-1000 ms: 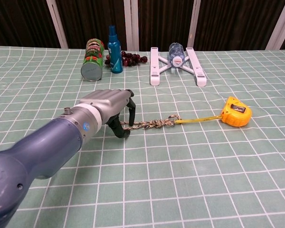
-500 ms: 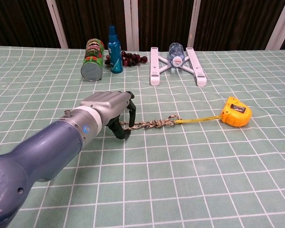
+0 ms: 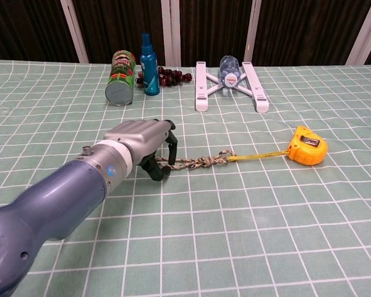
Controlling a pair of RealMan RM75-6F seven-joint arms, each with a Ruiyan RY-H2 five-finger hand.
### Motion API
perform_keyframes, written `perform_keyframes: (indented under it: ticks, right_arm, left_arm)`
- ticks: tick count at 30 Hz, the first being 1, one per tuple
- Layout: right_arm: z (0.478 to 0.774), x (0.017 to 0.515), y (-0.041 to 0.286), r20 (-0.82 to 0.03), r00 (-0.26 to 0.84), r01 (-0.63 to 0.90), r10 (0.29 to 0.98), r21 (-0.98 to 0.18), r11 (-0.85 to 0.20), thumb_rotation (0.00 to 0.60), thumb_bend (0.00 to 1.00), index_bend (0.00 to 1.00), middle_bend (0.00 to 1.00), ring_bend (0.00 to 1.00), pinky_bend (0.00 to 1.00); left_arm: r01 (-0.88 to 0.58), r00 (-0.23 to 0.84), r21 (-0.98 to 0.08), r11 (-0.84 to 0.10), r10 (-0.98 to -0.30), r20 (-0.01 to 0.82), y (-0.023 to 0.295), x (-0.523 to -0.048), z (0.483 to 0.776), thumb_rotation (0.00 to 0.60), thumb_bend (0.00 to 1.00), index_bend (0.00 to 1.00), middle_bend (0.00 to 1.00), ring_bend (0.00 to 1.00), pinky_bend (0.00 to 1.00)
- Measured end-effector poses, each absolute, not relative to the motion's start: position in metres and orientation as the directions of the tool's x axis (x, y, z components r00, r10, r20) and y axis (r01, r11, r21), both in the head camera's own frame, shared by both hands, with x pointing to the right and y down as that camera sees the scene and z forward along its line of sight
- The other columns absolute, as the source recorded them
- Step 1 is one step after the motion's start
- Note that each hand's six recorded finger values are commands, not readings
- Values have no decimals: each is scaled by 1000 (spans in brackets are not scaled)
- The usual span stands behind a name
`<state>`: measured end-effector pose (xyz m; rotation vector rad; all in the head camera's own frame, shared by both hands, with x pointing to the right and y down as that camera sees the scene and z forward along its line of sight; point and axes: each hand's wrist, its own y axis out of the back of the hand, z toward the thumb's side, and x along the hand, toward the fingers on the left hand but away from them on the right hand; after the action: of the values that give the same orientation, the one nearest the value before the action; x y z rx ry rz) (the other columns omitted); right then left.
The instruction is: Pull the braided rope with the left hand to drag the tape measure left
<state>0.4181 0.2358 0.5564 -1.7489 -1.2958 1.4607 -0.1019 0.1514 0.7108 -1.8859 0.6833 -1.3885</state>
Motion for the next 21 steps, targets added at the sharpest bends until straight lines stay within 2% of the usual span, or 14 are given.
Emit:
perform_keyframes:
  ticks: [12,21]
  right_arm:
    - [556,419,236,-447,-40,338,894,-847,-409,600,269,0,0,0,0]
    - [555,417,236,-442,-32,329,896,-851,-409,600,268,0,0,0,0]
  left_arm:
    - [-41,289,-811,-583,-784,549,140,-118,694,600,558,548,48,0,0]
    - [-62,259,-851,-522,-832,491,119,-161,664,600,558,550,48,0,0]
